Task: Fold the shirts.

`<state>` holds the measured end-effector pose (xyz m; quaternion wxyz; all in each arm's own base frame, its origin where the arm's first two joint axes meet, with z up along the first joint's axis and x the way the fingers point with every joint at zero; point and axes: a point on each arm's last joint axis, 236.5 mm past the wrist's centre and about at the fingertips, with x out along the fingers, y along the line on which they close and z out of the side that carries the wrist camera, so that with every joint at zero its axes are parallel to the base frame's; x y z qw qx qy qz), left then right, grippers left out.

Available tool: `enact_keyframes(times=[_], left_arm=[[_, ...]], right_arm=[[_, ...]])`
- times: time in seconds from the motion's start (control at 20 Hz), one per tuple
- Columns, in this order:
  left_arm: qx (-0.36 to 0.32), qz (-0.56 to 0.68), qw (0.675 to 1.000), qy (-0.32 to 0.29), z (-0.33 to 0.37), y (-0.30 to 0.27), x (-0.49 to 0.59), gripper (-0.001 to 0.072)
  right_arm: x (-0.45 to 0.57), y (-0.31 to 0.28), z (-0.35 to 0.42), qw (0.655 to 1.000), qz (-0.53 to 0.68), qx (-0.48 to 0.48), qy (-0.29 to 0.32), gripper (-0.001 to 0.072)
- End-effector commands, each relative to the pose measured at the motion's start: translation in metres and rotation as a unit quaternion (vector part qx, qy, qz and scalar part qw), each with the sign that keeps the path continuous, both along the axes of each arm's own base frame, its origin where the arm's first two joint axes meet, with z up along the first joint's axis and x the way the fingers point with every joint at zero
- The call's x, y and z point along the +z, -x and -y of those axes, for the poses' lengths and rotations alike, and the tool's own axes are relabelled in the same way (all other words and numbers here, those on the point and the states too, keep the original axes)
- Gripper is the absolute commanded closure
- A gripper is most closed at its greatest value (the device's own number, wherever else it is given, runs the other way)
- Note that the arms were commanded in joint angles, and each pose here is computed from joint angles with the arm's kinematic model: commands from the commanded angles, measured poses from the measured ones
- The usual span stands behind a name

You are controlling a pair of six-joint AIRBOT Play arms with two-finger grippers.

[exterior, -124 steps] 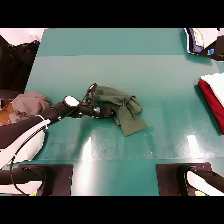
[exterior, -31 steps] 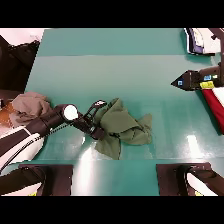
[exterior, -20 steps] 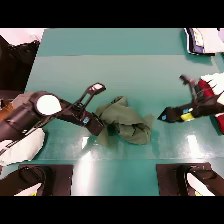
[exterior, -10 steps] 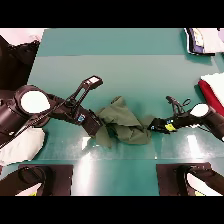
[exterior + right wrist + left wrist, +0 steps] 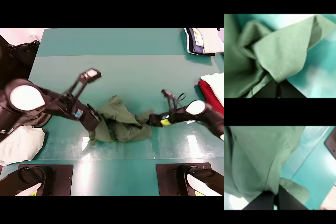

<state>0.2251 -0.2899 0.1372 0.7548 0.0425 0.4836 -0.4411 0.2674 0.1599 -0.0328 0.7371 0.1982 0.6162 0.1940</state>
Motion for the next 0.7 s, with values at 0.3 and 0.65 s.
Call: enact_keyframes(times=[0.3, 0.65], left_arm=[[0.081, 0.262, 0.959, 0.067, -0.042, -0.041, 0.210, 0.0678], [0.120, 0.315, 0.940, 0.055, -0.092, -0.019, 0.271, 0.0677]], right_arm=[[0.274, -0.020, 0.069, 0.945, 0.321, -0.065, 0.007, 0.0697], [0.372, 0.025, 0.141, 0.887, 0.410, -0.182, 0.111, 0.0697]])
